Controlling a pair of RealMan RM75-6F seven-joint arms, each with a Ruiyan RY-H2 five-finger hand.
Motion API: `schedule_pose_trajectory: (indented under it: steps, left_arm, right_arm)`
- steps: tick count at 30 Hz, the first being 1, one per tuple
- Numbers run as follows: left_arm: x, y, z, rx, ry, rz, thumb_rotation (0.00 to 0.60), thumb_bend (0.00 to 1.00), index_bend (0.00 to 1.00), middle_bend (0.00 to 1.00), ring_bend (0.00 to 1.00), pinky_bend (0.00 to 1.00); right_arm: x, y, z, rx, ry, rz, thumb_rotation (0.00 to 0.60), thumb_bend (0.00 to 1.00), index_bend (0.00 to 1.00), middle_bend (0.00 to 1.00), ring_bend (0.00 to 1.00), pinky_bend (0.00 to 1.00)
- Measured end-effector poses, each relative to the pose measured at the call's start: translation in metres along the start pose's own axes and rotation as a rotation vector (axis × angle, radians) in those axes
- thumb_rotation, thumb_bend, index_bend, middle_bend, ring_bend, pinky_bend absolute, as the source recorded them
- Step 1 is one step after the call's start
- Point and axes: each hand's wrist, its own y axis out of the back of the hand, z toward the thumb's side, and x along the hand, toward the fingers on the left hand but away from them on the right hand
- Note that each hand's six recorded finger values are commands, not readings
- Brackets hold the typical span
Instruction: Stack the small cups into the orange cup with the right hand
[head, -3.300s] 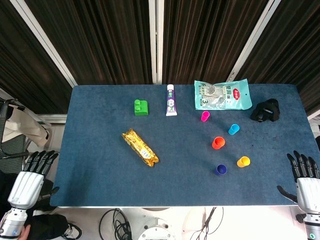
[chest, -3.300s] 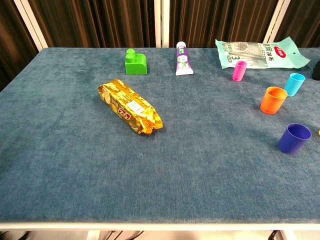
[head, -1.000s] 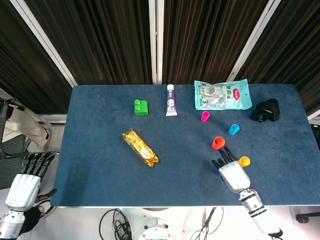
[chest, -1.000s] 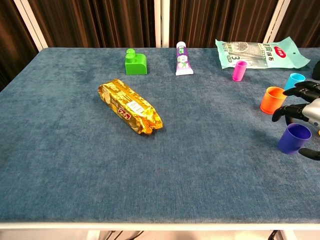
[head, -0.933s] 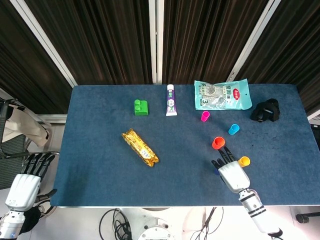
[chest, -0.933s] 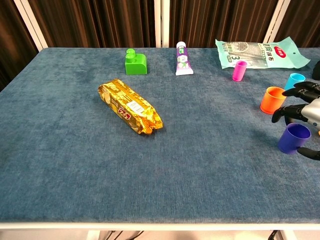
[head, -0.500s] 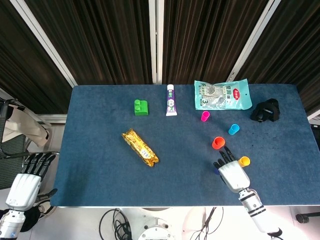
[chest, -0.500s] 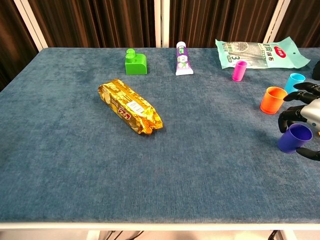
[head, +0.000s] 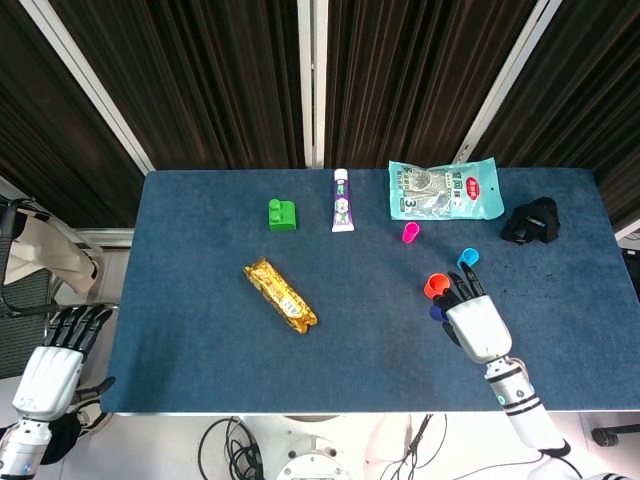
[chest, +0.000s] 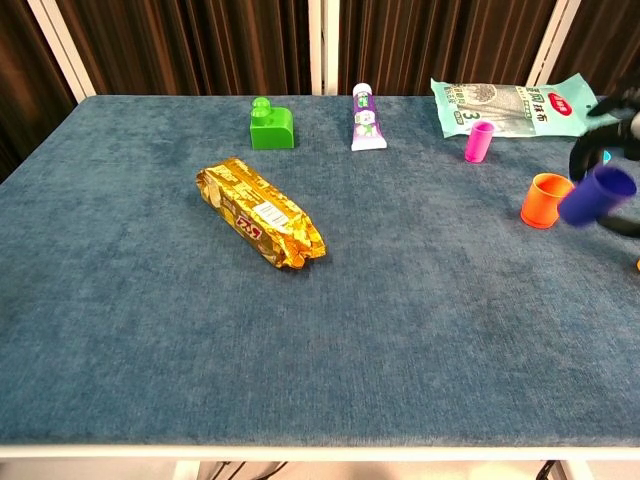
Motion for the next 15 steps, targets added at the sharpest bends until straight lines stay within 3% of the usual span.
schedule_pose_trajectory:
  steps: [5, 15]
  left_arm:
    - [0.001, 0.001, -0.001, -0.002, 0.002, 0.004, 0.6, 0.0, 0.09, 0.05, 0.0, 0.0]
    - [0.004, -0.001, -0.008, -0.012, 0.016, 0.01, 0.6, 0.0, 0.1, 0.05, 0.0, 0.0]
  right_arm:
    - [-0.021, 0.012, -0.014, 0.02, -0.052, -0.027, 0.6, 0.24, 0.51, 0.55, 0.16, 0.0]
    - [-0.045, -0.009, -0.019, 0.038, -0.093, 0.026, 0.6, 0.24, 0.51, 0.55, 0.16, 0.0]
